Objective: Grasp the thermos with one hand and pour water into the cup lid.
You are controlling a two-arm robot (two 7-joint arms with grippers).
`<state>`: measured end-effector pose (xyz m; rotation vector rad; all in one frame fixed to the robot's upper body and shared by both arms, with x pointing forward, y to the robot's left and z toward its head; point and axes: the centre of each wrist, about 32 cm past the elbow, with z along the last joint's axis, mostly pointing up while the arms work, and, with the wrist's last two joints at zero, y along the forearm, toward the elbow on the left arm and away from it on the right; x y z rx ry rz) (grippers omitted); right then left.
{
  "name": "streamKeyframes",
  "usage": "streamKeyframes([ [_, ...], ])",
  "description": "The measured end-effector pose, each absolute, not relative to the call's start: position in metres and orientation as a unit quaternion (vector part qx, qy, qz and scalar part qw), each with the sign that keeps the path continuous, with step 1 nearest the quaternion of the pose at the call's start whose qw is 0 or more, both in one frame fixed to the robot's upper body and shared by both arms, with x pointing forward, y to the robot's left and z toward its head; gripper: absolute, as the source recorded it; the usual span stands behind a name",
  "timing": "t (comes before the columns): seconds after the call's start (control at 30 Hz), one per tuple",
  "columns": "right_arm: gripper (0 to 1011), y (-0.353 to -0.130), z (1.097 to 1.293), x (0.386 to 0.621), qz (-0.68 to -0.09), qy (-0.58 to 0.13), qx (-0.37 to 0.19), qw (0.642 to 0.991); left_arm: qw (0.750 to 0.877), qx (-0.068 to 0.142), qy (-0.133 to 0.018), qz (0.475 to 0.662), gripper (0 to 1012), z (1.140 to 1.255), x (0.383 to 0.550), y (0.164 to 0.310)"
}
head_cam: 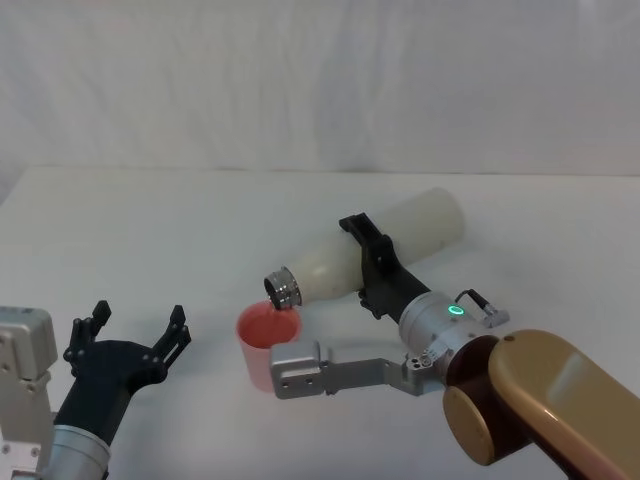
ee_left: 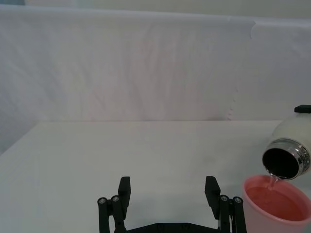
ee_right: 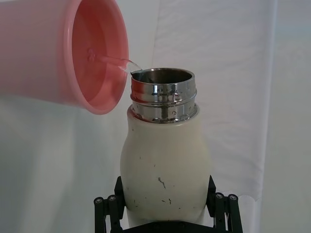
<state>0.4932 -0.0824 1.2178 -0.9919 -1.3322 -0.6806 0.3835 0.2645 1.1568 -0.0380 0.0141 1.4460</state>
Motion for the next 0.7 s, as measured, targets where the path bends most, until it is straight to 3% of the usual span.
streamKeyframes([
  [0.33, 957, -0.0851, 1.2183, 0.4922, -0.300, -0.577, -0.431, 0.625, 0.750, -0.017, 0.006, 0.662, 1001, 1.1568, 0.3835, 0.2645],
  [0.7, 957, -0.0919, 1.2271, 0.4860, -0.321, -0.556, -0.404, 0.652, 0.750, -0.017, 0.006, 0.662, 1001, 1.1568, 0.3835, 0.2645],
])
